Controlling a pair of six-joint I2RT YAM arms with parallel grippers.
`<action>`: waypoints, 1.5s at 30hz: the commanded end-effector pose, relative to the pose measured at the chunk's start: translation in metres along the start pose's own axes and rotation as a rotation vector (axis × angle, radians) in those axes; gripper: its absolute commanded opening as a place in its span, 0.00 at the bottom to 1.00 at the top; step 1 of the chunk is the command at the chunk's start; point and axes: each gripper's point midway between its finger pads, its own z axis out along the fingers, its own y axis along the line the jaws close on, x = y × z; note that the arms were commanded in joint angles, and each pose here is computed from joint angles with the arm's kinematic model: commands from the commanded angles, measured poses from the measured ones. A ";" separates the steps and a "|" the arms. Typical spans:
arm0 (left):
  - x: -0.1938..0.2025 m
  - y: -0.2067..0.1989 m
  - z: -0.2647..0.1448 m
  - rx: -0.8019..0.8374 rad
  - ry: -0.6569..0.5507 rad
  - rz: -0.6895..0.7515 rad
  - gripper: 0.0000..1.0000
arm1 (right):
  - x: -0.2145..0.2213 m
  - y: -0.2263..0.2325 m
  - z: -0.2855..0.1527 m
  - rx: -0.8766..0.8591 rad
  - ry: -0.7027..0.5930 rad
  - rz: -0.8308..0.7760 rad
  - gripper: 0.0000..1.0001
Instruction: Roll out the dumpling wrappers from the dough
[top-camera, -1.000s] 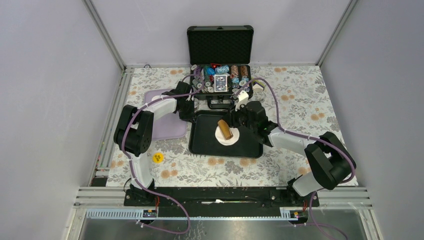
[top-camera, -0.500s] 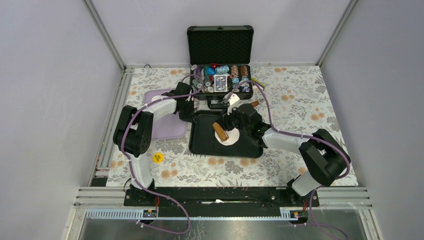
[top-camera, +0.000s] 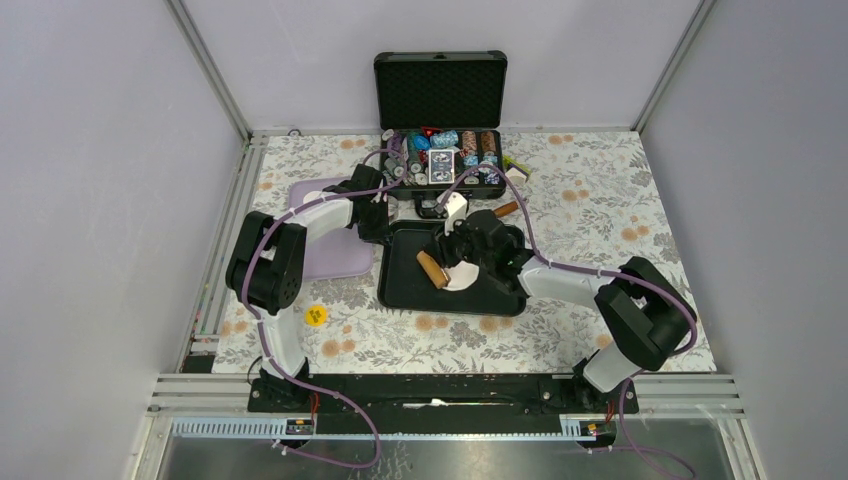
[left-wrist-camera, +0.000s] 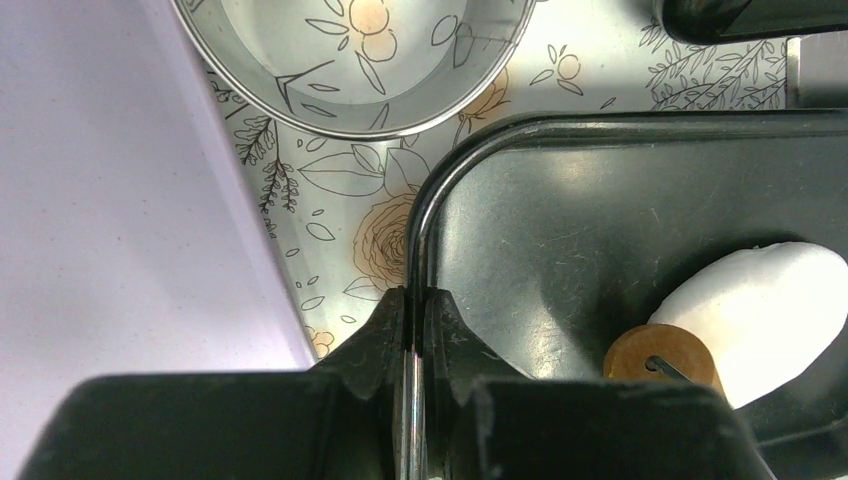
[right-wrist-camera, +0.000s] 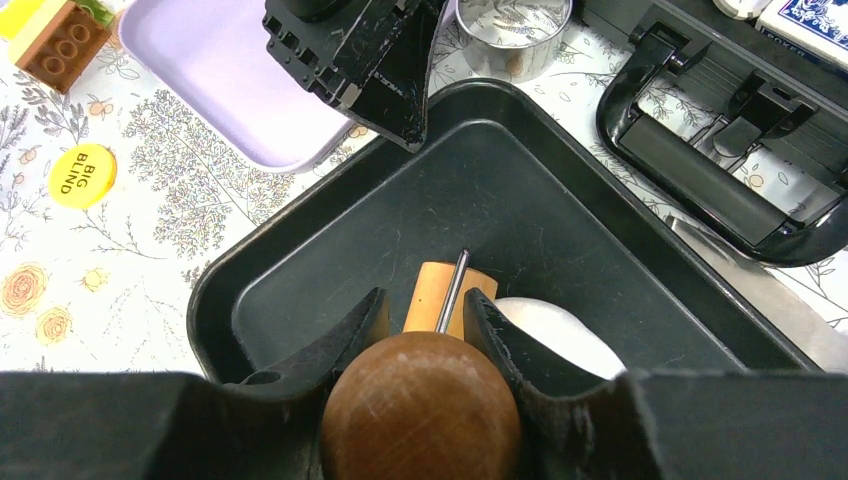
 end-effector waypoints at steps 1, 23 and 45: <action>0.037 0.043 0.013 -0.173 0.101 -0.002 0.00 | 0.029 -0.005 -0.014 0.012 0.158 -0.002 0.00; 0.035 0.042 0.013 -0.170 0.095 0.003 0.00 | 0.093 -0.030 -0.037 0.026 0.300 0.019 0.00; 0.036 0.043 0.013 -0.171 0.098 0.004 0.00 | 0.134 0.025 -0.031 -0.159 0.438 0.038 0.00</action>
